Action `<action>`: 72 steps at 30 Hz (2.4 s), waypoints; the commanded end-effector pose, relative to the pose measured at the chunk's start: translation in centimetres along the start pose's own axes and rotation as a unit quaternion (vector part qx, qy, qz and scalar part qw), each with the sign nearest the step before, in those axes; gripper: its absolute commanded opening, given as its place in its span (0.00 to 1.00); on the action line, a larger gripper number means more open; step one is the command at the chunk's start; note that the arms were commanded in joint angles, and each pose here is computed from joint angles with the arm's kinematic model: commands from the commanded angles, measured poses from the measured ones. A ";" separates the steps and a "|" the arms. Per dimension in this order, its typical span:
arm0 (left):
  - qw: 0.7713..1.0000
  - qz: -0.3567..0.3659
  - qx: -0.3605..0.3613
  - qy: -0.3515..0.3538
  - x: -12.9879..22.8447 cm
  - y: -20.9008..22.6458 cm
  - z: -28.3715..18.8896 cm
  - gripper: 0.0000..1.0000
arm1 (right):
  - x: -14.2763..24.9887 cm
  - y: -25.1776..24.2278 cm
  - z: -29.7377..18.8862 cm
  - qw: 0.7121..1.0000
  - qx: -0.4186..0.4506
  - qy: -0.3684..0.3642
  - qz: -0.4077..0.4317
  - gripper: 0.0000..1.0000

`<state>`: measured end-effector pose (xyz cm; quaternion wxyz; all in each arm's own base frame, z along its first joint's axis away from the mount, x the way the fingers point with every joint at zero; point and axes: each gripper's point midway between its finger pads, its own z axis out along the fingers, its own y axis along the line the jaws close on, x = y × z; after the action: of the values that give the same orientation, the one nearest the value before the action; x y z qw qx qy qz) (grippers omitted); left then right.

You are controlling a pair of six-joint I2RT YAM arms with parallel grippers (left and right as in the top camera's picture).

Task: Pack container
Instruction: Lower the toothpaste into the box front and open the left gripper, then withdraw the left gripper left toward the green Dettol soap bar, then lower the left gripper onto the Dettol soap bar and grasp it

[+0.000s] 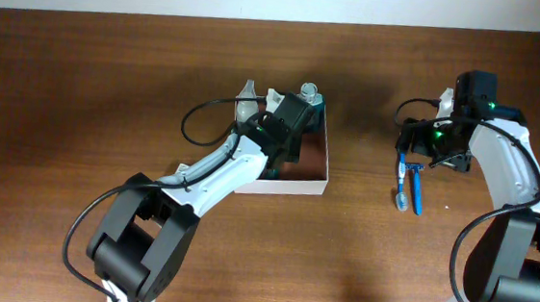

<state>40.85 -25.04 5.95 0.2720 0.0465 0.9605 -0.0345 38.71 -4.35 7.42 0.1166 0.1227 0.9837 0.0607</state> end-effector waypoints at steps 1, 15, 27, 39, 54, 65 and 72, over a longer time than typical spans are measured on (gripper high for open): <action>1.000 -0.002 0.002 0.002 0.0 -0.2 0.2 0.36 | -0.6 0.1 -1.0 1.000 0.001 -0.017 -0.006 0.99; 0.997 -0.019 0.037 -0.068 -4.2 -0.4 -7.0 0.36 | -0.6 0.1 -1.0 1.000 0.001 -0.017 -0.006 0.99; 0.996 -0.050 -0.038 -0.059 -4.4 6.4 -10.9 0.35 | -0.6 0.1 -1.0 1.000 0.001 -0.017 -0.006 0.98; 0.959 -0.263 -0.079 0.063 0.8 13.1 -10.1 0.35 | -0.6 0.1 -1.0 1.000 0.001 -0.017 -0.006 0.99; 0.893 -0.416 -0.105 0.138 8.3 15.4 -6.3 0.70 | -0.6 0.1 -1.0 1.000 0.001 -0.017 -0.006 0.99; 0.885 -0.430 -0.110 0.143 10.5 15.7 -4.9 0.95 | -0.6 0.1 -1.0 1.000 0.001 -0.017 -0.006 0.98; 0.886 -0.433 -0.103 0.129 11.1 15.8 -3.7 0.96 | -0.6 0.1 -1.0 1.000 0.001 -0.017 -0.006 0.99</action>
<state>31.47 -8.35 2.60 0.1032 -0.3896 0.9144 -0.0370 38.71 -4.35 7.42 0.1166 0.1225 0.9837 0.0606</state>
